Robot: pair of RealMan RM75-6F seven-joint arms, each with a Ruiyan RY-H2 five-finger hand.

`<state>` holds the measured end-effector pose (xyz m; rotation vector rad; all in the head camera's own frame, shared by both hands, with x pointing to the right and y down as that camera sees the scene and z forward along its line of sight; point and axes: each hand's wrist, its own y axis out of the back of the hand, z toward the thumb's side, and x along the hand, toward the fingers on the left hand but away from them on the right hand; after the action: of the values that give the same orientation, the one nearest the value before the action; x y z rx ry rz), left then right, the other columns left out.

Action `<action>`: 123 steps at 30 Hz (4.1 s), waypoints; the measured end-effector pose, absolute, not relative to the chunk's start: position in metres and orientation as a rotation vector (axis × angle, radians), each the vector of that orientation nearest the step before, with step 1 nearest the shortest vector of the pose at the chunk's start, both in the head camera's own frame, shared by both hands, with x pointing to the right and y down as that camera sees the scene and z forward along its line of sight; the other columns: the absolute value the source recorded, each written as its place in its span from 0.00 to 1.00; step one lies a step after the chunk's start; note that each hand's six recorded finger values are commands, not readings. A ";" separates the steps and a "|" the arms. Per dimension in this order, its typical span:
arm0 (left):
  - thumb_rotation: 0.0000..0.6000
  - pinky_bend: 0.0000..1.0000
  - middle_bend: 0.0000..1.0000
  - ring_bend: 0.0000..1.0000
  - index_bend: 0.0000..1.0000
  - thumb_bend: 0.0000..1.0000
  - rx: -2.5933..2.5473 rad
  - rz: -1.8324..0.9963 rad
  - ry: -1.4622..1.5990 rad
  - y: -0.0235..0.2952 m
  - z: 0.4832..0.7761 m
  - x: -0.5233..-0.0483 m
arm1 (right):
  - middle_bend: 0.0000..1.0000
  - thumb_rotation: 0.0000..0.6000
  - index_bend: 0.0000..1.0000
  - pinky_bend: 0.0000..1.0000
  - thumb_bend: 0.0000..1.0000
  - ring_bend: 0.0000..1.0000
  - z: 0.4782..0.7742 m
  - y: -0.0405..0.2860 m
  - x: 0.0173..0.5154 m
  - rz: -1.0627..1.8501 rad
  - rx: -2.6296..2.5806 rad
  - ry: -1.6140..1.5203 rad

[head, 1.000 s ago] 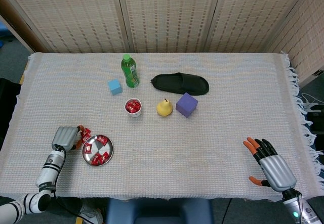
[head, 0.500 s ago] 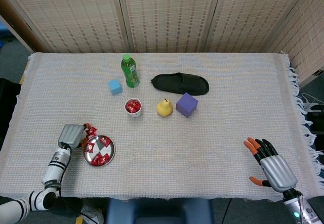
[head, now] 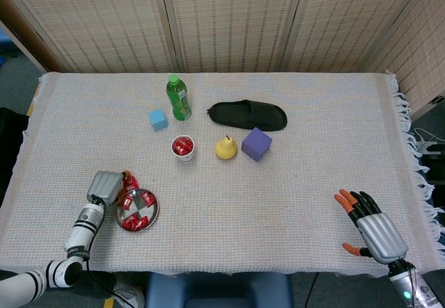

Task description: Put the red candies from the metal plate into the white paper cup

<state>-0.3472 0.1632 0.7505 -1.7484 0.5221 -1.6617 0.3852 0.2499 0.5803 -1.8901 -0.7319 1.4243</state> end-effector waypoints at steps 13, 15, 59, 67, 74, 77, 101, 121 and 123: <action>1.00 1.00 0.98 1.00 0.47 0.39 -1.731 -1.630 0.463 0.166 0.749 -0.332 | 0.00 1.00 0.00 0.00 0.05 0.00 0.578 0.251 0.386 1.422 -1.889 -0.734; 1.00 1.00 0.98 1.00 0.50 0.39 -1.721 -1.625 0.461 0.166 0.749 -0.330 | 0.00 1.00 0.00 0.00 0.05 0.00 0.578 0.251 0.386 1.424 -1.889 -0.732; 1.00 1.00 0.99 1.00 0.53 0.39 -1.835 -1.304 0.682 0.039 0.702 -0.207 | 0.00 1.00 0.00 0.00 0.05 0.00 0.588 0.232 0.401 1.501 -1.861 -0.803; 1.00 1.00 0.99 1.00 0.53 0.39 -1.777 -1.332 0.649 0.008 0.726 -0.182 | 0.00 1.00 0.00 0.00 0.05 0.00 0.586 0.225 0.413 1.532 -1.841 -0.855; 1.00 1.00 0.99 1.00 0.52 0.38 -1.783 -1.349 0.640 0.006 0.737 -0.178 | 0.00 1.00 0.00 0.00 0.05 0.00 0.589 0.224 0.415 1.545 -1.846 -0.848; 1.00 1.00 0.99 1.00 0.52 0.38 -1.770 -1.351 0.642 0.006 0.735 -0.184 | 0.00 1.00 0.00 0.00 0.05 0.00 0.590 0.224 0.414 1.541 -1.851 -0.844; 1.00 1.00 0.99 1.00 0.25 0.38 -1.718 -1.376 0.603 0.033 0.730 -0.207 | 0.00 1.00 0.00 0.00 0.05 0.00 0.583 0.229 0.408 1.498 -1.859 -0.844; 1.00 1.00 0.98 1.00 0.14 0.39 -1.740 -1.320 0.667 0.037 0.708 -0.203 | 0.00 1.00 0.00 0.00 0.05 0.00 0.578 0.231 0.406 1.477 -1.860 -0.848; 1.00 1.00 0.98 1.00 0.13 0.39 -1.735 -1.324 0.685 0.037 0.703 -0.211 | 0.00 1.00 0.00 0.00 0.05 0.00 0.576 0.231 0.406 1.469 -1.859 -0.851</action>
<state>-0.2111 0.0366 0.7034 -1.7355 0.6849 -1.3238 0.4060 0.2313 0.5764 -1.8593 -0.8509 1.4693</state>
